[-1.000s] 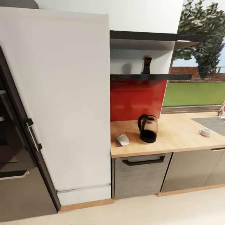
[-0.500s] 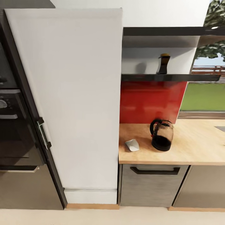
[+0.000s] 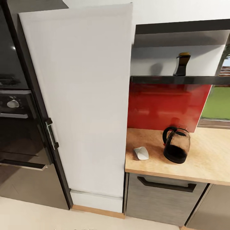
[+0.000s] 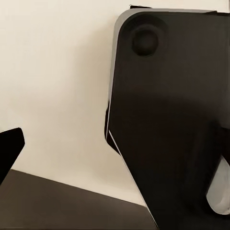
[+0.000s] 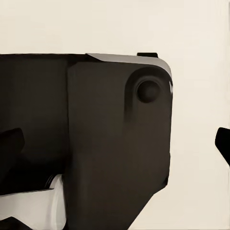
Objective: Set up a coffee station on the kitchen countertop: keep the coffee maker on the countertop, move the bottle of coffee from the kitchen shelf to the counter next to the coffee maker, place a paper coffee filter on top of the coffee maker, put the saucer next to the coffee maker with the coffee cup on the saucer, and place the electric kettle next to the coffee maker.
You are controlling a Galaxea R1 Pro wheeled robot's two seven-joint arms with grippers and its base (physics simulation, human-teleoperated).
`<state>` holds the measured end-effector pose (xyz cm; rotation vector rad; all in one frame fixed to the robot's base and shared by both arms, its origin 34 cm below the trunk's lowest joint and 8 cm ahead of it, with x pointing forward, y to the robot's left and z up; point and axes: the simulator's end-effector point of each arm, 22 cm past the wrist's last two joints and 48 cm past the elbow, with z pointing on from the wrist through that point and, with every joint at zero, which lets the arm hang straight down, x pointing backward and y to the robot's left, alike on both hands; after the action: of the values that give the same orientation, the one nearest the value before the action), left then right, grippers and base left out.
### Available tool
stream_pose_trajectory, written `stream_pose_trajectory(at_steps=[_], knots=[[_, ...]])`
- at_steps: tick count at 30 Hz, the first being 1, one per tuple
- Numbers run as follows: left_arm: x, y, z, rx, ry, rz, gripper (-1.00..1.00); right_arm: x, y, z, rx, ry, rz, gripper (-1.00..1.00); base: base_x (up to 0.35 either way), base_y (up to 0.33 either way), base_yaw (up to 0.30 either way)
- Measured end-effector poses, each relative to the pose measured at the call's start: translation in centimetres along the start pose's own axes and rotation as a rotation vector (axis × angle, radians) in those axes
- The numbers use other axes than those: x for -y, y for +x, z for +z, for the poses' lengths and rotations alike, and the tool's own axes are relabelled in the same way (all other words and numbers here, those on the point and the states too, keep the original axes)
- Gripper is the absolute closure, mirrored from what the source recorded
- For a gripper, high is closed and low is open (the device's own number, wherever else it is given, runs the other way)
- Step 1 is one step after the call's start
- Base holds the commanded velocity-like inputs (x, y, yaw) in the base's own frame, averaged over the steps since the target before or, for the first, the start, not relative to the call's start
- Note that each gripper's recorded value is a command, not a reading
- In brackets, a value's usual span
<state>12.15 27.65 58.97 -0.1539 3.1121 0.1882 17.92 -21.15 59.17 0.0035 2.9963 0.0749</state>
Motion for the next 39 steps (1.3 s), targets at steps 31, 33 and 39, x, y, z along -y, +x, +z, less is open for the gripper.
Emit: stream_pose_trajectory(at_steps=[31,33,39], knots=[[-0.7,-0.7,0.0,0.035,-0.008,0.012,-1.0,-7.4,-42.8,-24.5,1.194,-0.126,-0.093,-1.0,0.0,-0.016,0.009],[-0.7,-0.7,0.0,0.035,-0.008,0.012,-1.0,-8.7,-44.4,-27.7,1.247,-0.148,-0.093,-1.0,0.0,0.0,0.0],[-0.5,-0.7,0.0,0.035,-0.005,0.014,-1.0,-9.6,-46.2,-31.6,1.275,-0.169,-0.096,-1.0,0.0,0.0,0.0]])
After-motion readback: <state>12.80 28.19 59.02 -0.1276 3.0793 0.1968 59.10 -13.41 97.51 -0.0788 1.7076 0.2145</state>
